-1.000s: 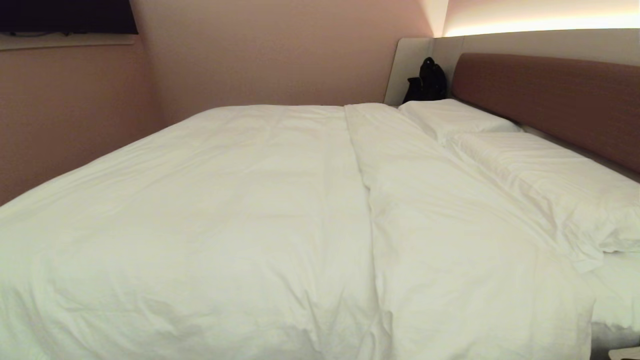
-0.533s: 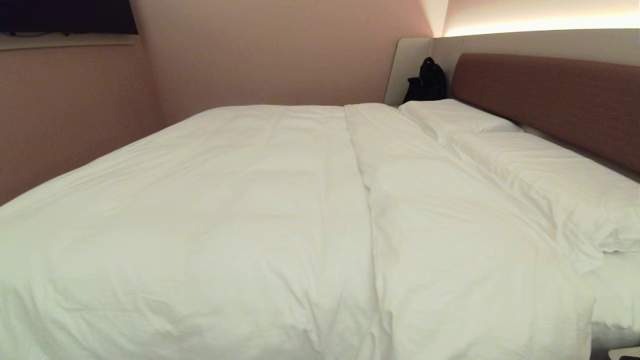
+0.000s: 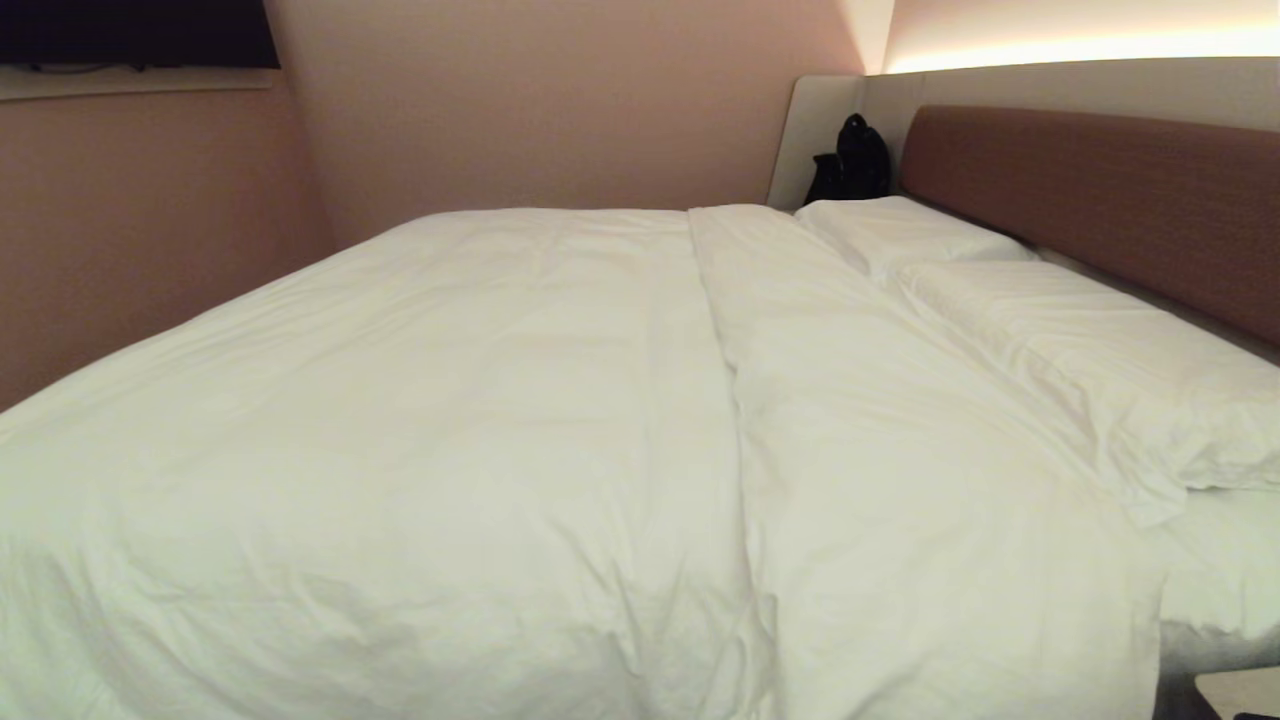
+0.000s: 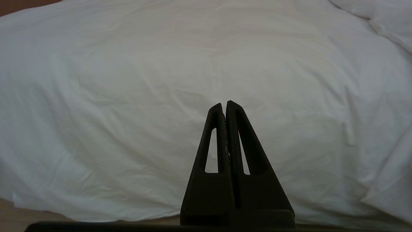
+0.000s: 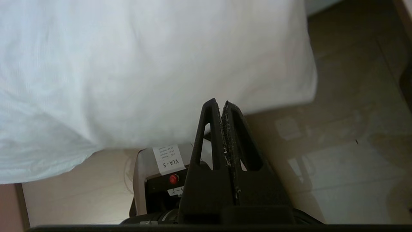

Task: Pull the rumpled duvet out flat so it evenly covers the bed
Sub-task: Flatten the corners of the folded blanket

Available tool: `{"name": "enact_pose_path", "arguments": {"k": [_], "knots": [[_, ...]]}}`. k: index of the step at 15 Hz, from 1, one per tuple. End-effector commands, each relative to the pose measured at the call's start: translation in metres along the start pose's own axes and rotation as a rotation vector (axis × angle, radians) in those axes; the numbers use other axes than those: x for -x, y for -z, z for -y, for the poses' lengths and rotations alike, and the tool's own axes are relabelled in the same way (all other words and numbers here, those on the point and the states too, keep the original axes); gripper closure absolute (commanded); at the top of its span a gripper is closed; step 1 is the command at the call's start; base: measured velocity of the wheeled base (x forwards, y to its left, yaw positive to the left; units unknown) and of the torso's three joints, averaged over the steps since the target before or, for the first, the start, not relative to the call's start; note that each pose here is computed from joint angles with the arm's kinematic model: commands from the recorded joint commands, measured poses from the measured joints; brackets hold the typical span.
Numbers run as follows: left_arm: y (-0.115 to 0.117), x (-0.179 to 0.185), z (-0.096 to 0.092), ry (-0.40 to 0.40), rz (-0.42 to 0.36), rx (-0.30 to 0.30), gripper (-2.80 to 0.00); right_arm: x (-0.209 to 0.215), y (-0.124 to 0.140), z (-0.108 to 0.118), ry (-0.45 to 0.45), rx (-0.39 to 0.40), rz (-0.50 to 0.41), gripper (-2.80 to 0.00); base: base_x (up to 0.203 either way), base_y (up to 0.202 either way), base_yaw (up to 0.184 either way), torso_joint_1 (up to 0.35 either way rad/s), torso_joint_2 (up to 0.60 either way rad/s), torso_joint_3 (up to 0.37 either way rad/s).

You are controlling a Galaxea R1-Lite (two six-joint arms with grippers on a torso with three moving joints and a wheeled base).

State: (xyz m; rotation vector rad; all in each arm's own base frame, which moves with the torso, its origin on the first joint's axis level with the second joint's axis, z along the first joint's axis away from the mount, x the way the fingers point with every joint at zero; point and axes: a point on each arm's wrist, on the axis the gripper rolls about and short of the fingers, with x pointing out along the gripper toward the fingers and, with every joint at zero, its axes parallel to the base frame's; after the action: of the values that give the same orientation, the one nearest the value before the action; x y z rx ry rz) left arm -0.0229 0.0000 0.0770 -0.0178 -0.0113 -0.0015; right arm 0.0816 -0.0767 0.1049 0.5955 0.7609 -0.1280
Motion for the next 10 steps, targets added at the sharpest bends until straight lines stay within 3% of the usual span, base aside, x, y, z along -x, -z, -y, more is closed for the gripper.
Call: {"name": "enact_pose_path", "arguments": {"k": [1,10], "knots": [[0.0,0.0,0.0,-0.001,0.001,0.001,0.0,-0.0005,0.0011,-0.0002,-0.007,0.0,-0.003,0.0,-0.195,0.0,-0.001,-0.005,0.0,0.005],[0.0,0.0,0.0,0.0,0.001,-0.001,0.0,-0.0007,0.001,-0.0002,-0.008,0.019,-0.005,0.0,-0.194,0.0,0.0,0.003,0.0,0.002]]}}
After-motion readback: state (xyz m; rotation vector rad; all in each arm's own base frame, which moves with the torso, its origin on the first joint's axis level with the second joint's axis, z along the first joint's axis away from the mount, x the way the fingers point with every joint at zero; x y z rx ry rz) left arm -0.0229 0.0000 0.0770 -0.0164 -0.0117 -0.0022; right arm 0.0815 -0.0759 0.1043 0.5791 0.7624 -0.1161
